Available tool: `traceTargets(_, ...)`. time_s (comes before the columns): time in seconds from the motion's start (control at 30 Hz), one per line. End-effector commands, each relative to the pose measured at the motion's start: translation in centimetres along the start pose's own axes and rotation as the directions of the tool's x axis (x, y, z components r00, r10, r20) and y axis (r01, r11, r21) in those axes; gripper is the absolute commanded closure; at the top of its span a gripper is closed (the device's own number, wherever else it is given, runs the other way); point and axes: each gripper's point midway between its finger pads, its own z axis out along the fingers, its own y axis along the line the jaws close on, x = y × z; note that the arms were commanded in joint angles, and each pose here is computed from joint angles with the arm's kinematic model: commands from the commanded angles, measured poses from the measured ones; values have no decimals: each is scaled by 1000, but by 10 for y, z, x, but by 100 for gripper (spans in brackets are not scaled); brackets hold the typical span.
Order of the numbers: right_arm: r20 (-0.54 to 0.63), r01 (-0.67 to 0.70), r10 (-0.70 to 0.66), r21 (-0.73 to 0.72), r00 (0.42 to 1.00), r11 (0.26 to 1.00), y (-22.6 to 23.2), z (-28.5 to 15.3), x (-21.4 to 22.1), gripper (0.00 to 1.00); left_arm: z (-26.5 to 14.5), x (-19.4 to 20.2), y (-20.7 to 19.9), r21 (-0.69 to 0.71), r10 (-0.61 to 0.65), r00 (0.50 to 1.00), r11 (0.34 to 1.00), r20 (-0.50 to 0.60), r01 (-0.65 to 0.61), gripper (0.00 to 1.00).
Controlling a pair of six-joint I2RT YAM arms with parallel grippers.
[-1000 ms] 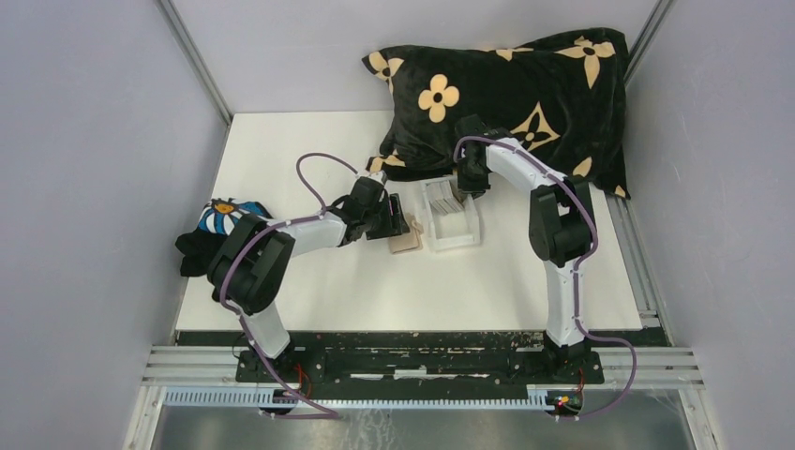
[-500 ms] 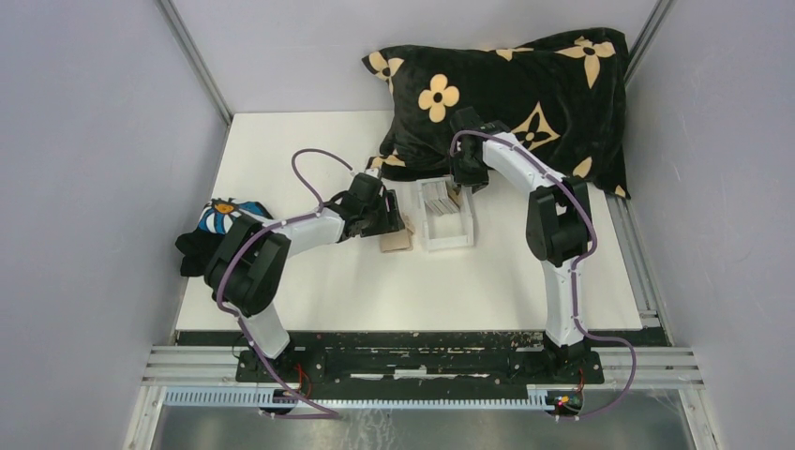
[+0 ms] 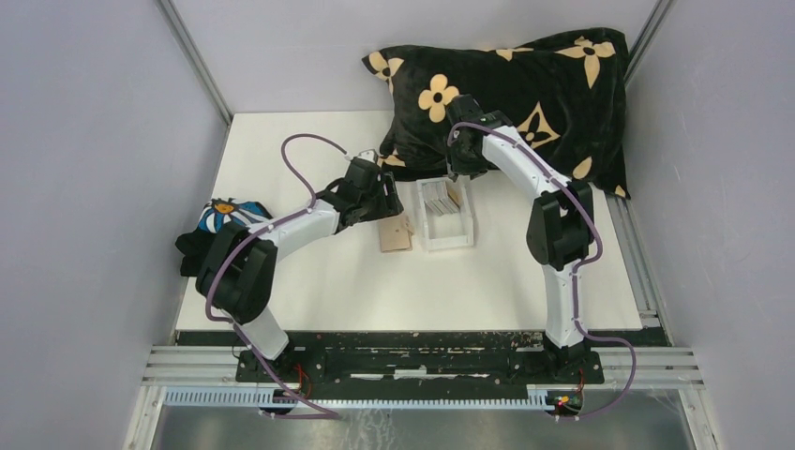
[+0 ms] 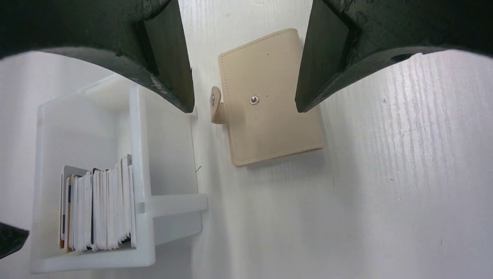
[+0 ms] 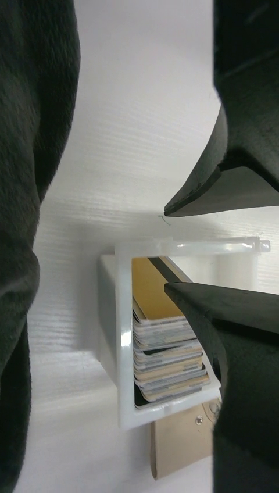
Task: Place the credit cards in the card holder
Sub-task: Move the storage box to the center of the board, then pick up the credit card from the storage box.
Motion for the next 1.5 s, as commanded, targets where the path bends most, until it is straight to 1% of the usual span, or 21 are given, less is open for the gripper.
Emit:
traceTargets(0.0,76,9,-4,-73,997,997,23,-33,-17,48,-19,-39,-18,38,-29,994,999,103,25,27)
traceTargets(0.17,63,-3,11,-127,998,992,37,-32,-14,47,-17,-53,-37,94,-26,993,995,112,15,27)
traceTargets(0.4,35,-12,17,-144,999,990,42,-23,-7,46,-4,-63,-52,134,-18,995,991,101,5,28)
traceTargets(0.6,7,-21,23,-162,1000,987,46,-12,-1,45,8,-57,-46,106,-8,998,994,69,0,30)
traceTargets(0.83,-35,-74,68,-225,997,971,53,1,5,44,18,-47,-38,85,-10,999,996,41,7,33)
traceTargets(1.03,-74,-126,110,-258,991,958,48,11,14,42,26,-40,-33,69,-8,1000,998,17,6,35)
traceTargets(1.23,-116,-157,128,-287,985,945,47,19,25,42,33,-33,-31,68,-11,1000,998,-7,12,36)
traceTargets(1.47,-160,-181,133,-338,978,924,58,21,33,42,40,-28,-33,77,-8,999,997,-31,10,38)
